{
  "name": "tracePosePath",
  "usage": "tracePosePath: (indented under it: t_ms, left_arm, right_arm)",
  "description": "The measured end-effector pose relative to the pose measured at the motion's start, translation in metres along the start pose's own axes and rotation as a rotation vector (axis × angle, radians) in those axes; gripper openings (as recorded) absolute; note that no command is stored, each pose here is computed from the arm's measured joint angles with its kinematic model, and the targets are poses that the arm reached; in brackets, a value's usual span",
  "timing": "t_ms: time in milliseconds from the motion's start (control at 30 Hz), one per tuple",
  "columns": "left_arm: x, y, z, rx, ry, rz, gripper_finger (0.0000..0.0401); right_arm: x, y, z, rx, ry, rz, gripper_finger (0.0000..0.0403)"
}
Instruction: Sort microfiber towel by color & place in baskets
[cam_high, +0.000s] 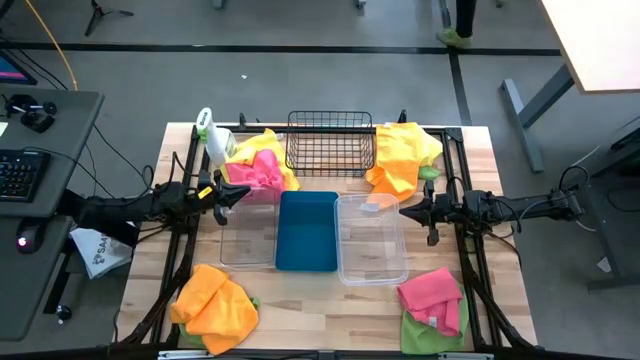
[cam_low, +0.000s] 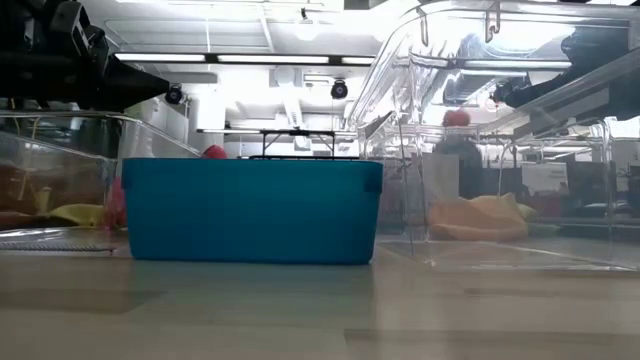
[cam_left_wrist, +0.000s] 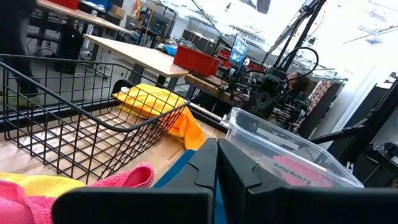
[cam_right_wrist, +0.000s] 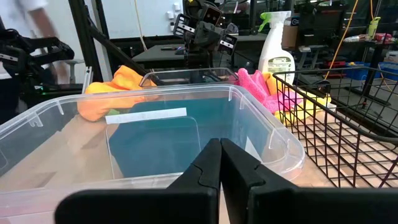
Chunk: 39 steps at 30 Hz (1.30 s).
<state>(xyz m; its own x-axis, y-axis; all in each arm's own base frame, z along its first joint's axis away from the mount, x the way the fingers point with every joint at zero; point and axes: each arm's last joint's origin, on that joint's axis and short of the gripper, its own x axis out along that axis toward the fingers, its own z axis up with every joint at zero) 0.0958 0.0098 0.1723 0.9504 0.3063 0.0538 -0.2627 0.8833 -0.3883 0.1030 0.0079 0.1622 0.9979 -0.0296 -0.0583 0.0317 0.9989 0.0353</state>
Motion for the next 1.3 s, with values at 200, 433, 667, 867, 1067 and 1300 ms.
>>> tracePosePath:
  t_ms: [200, 433, 667, 867, 1067, 1300]
  left_arm:
    - [0.0, 0.0, 0.0001, 0.0, 0.0, 0.0, 0.0]
    - [0.0, 0.0, 0.0, 0.0, 0.0, 0.0, 0.0]
    - [0.0, 0.0, 0.0001, 0.0, -0.001, 0.0, 0.0]
    - [0.0, 0.0, 0.0, 0.0, 0.0, 0.0, 0.0]
    - [0.0, 0.0, 0.0001, 0.0, -0.001, 0.0, 0.0]
    - [0.0, -0.0001, 0.0001, 0.0, -0.001, 0.0, 0.0]
  right_arm:
    - [0.0, 0.0, 0.0, 0.0, 0.0, 0.0, 0.0]
    - [0.0, 0.0, 0.0, 0.0, 0.0, -0.001, 0.0]
    - [0.0, 0.0, -0.0001, 0.0, 0.0, 0.0, 0.0]
    - [0.0, 0.0, 0.0, 0.0, 0.0, 0.0, 0.0]
    - [0.0, 0.0, 0.0, 0.0, 0.0, 0.0, 0.0]
    - [0.0, -0.0001, 0.0, -0.028, 0.0, -0.001, 0.0]
